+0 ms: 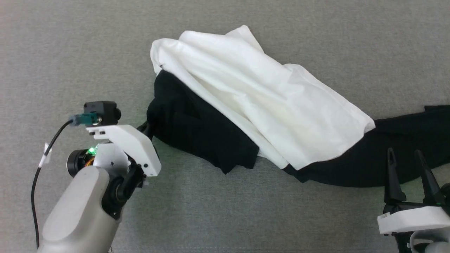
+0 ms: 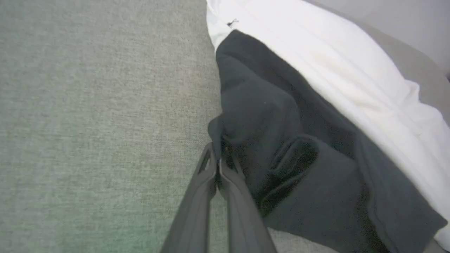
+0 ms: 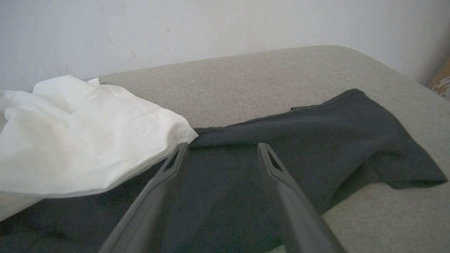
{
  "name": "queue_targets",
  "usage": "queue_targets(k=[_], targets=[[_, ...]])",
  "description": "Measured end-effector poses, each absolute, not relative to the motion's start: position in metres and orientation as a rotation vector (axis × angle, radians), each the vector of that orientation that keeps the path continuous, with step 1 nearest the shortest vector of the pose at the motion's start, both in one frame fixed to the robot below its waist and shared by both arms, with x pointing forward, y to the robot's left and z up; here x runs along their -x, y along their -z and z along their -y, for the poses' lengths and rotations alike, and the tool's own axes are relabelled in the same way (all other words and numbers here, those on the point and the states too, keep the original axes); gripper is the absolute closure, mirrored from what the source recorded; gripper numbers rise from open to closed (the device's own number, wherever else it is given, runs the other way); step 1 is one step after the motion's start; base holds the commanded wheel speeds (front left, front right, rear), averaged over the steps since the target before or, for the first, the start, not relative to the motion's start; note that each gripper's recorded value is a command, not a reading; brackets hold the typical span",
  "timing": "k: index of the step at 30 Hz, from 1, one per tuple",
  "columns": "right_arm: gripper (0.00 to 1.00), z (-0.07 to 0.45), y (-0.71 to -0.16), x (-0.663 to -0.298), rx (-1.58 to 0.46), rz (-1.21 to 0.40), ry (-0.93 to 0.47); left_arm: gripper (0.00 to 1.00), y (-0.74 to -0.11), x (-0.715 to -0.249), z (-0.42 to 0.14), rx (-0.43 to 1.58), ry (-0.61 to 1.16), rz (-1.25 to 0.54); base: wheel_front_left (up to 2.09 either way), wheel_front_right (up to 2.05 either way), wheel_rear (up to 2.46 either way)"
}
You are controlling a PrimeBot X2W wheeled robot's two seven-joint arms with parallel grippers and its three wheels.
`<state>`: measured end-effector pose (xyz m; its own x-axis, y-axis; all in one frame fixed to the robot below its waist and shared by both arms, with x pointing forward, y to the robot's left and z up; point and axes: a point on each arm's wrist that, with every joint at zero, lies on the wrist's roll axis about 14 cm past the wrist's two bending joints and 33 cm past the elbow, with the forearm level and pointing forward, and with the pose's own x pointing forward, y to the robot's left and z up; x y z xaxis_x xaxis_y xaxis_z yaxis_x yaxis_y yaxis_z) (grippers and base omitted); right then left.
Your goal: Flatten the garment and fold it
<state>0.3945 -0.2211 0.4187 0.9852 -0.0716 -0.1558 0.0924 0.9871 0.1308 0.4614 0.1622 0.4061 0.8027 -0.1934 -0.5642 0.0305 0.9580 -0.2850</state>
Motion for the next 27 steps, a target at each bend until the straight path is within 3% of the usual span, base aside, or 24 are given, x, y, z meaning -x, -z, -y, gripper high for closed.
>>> queue_targets(k=[6,15,21,22,24,25,27], targets=[[0.0,0.214,-0.42,-0.397,-0.142,-0.148,0.059,1.0,-0.441,-0.452,-0.166,0.354,0.134,-0.554,0.0,0.0,0.0],[0.0,0.209,-0.423,-0.395,-0.146,-0.142,0.046,1.0,-0.436,-0.392,-0.218,0.373,0.049,-0.745,0.0,0.0,0.0],[0.0,0.205,-0.421,-0.394,-0.149,-0.151,0.036,1.0,-0.424,-0.366,-0.257,0.263,-0.014,-0.813,0.0,0.0,0.0],[0.0,0.204,-0.421,-0.395,-0.15,-0.15,0.033,0.94,-0.425,-0.367,-0.263,0.246,-0.031,-0.79,0.0,0.0,0.0],[0.0,0.202,-0.421,-0.396,-0.15,-0.15,0.025,0.09,-0.424,-0.369,-0.273,0.212,-0.061,-0.751,0.0,0.0,0.0],[0.0,0.2,-0.421,-0.396,-0.151,-0.15,0.02,0.0,-0.421,-0.369,-0.277,0.217,-0.08,-0.74,0.0,0.0,0.0],[0.0,0.197,-0.421,-0.397,-0.15,-0.149,0.011,0.0,-0.417,-0.37,-0.273,0.237,-0.086,-0.723,0.0,0.0,0.0]])
